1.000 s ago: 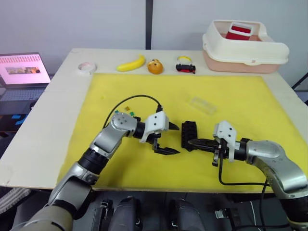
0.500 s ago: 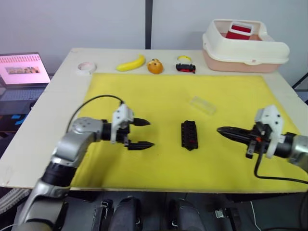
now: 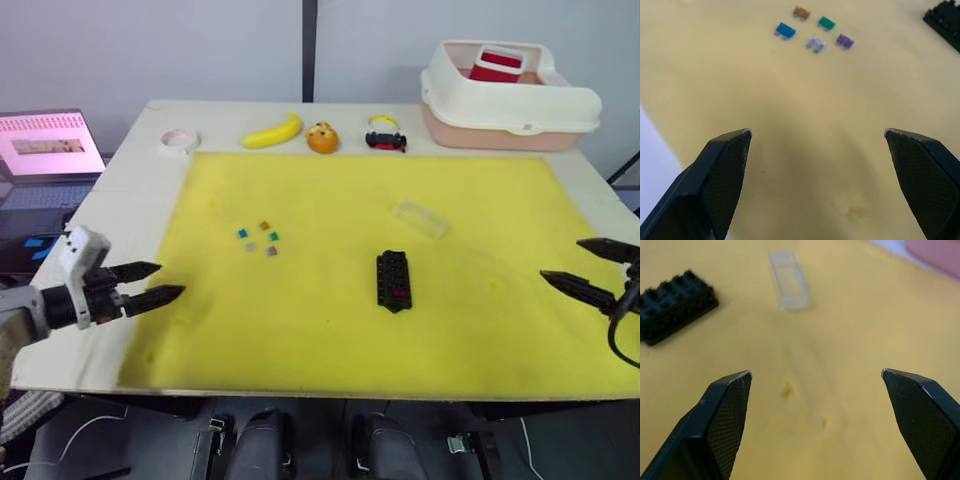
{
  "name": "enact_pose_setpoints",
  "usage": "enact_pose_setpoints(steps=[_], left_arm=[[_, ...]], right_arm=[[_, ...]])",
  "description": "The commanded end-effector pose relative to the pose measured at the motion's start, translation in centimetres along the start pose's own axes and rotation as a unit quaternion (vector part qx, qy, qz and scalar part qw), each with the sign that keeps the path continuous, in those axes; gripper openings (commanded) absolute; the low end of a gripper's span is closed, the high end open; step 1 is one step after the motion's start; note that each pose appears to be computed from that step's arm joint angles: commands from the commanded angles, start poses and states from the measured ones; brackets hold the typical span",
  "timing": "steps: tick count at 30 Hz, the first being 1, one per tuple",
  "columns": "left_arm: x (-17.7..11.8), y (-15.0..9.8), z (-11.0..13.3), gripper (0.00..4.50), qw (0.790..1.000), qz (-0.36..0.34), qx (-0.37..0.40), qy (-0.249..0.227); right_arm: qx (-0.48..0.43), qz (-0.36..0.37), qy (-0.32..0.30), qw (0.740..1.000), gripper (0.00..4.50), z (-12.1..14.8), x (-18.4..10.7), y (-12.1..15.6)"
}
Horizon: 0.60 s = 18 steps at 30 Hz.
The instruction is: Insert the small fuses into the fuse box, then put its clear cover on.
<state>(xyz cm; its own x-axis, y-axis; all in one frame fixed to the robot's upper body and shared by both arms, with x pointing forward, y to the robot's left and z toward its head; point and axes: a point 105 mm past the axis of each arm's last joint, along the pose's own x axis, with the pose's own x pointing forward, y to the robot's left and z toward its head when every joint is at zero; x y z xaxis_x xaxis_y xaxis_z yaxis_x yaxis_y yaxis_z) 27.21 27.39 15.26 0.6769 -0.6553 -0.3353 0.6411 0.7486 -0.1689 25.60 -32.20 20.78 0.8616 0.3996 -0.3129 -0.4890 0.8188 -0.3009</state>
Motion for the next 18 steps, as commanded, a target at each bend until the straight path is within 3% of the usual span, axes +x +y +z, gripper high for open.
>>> enact_pose_setpoints(steps=[1,6,11,18], left_arm=[[0.9,-1.0,1.9,4.5,0.998,-0.029,-0.044,-0.026],[2.9,-0.5,3.0,4.5,0.984,-0.061,-0.168,-0.011],[5.5,-0.7,3.8,4.5,0.955,-0.098,-0.279,0.012],[7.9,0.0,3.3,4.5,0.933,-0.089,-0.347,0.024]], right_arm=[[-0.025,0.028,-0.028,0.999,4.48,1.8,1.3,1.5],[-0.028,0.139,-0.076,0.987,4.48,5.2,3.9,6.5],[-0.023,0.247,-0.122,0.961,4.48,7.8,6.3,11.9],[-0.015,0.29,-0.15,0.945,4.48,8.9,8.5,15.1]])
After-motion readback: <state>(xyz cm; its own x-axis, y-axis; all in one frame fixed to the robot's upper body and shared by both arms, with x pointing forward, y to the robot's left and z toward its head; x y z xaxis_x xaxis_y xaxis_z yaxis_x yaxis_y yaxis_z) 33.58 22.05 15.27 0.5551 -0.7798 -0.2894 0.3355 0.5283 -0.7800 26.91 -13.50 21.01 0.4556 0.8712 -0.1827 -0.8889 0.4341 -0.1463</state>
